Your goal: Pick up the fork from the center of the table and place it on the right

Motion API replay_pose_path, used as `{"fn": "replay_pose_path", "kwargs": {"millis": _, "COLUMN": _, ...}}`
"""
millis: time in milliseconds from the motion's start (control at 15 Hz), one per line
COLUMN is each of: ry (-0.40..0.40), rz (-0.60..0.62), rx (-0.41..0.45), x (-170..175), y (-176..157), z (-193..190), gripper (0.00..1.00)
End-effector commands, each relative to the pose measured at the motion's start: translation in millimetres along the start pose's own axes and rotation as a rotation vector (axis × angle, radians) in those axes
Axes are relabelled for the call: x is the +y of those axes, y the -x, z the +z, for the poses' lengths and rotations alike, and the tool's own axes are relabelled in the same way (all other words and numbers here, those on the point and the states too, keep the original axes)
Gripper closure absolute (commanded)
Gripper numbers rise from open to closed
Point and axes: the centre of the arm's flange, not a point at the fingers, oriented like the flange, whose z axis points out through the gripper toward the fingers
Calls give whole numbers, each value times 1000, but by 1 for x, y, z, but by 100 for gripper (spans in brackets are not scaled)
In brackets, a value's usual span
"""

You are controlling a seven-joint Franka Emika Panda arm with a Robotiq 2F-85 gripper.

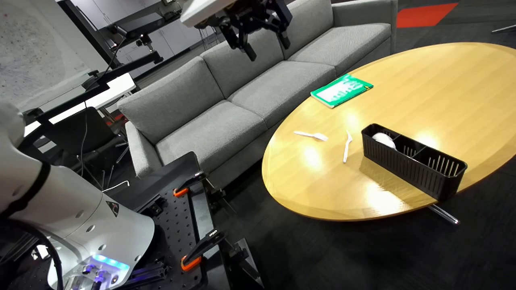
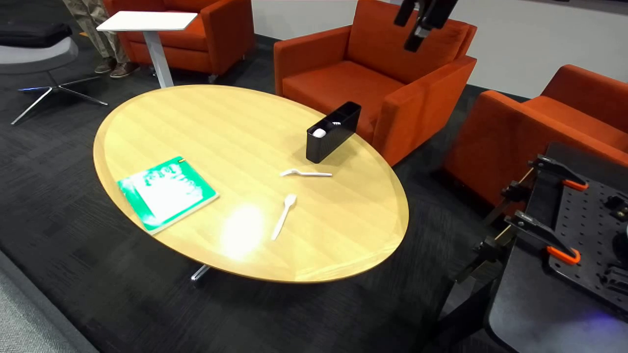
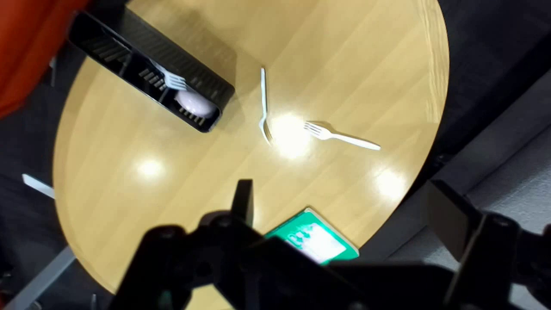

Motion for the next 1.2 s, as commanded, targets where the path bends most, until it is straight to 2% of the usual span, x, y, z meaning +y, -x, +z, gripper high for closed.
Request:
{"fn": "replay_pose_path", "kwargs": {"millis": 0, "ry": -67, "rz": -130, "rx": 37, "x": -3, "y": -59, "z": 48, "gripper": 0}}
{"fn": "replay_pose_path", "kwargs": {"millis": 67, "ry": -86, "rz": -144, "rx": 32, "x": -10, "y": -70, "z": 56, "gripper": 0}}
{"fn": "replay_pose_path", "kwargs": {"millis": 133, "ry": -65, "rz": -101, "rx": 20, "x": -19, "y": -41, "z": 38, "gripper": 0}}
{"fn": "replay_pose_path", "kwargs": {"millis": 267, "ry": -83, "rz": -117, "rx": 8, "x": -26, "y": -50, "z": 52, "gripper": 0}}
{"fn": "replay_pose_path", "kwargs": {"millis": 533, "ry": -74, "rz": -100, "rx": 14, "x": -17, "y": -45, "z": 47, "gripper": 0}}
{"fn": "replay_pose_path", "kwargs": {"millis": 667, "ry": -79, "rz": -66, "rx": 25, "x": -3, "y": -51, "z": 80, "gripper": 0}}
{"fn": "replay_pose_path", "kwargs": {"millis": 733, "ry": -108, "rz": -54, "rx": 46, "x": 2, "y": -53, "z": 95, "gripper": 0}}
{"fn": "replay_pose_path", "kwargs": {"millis": 933, "ry": -66, "rz": -10, "rx": 60, "x": 21, "y": -58, "z": 154, "gripper": 0}}
{"fn": "replay_pose_path", "kwargs": {"millis": 1133, "ry": -64, "rz": -9, "rx": 78, "x": 29, "y": -68, "z": 211, "gripper": 0}}
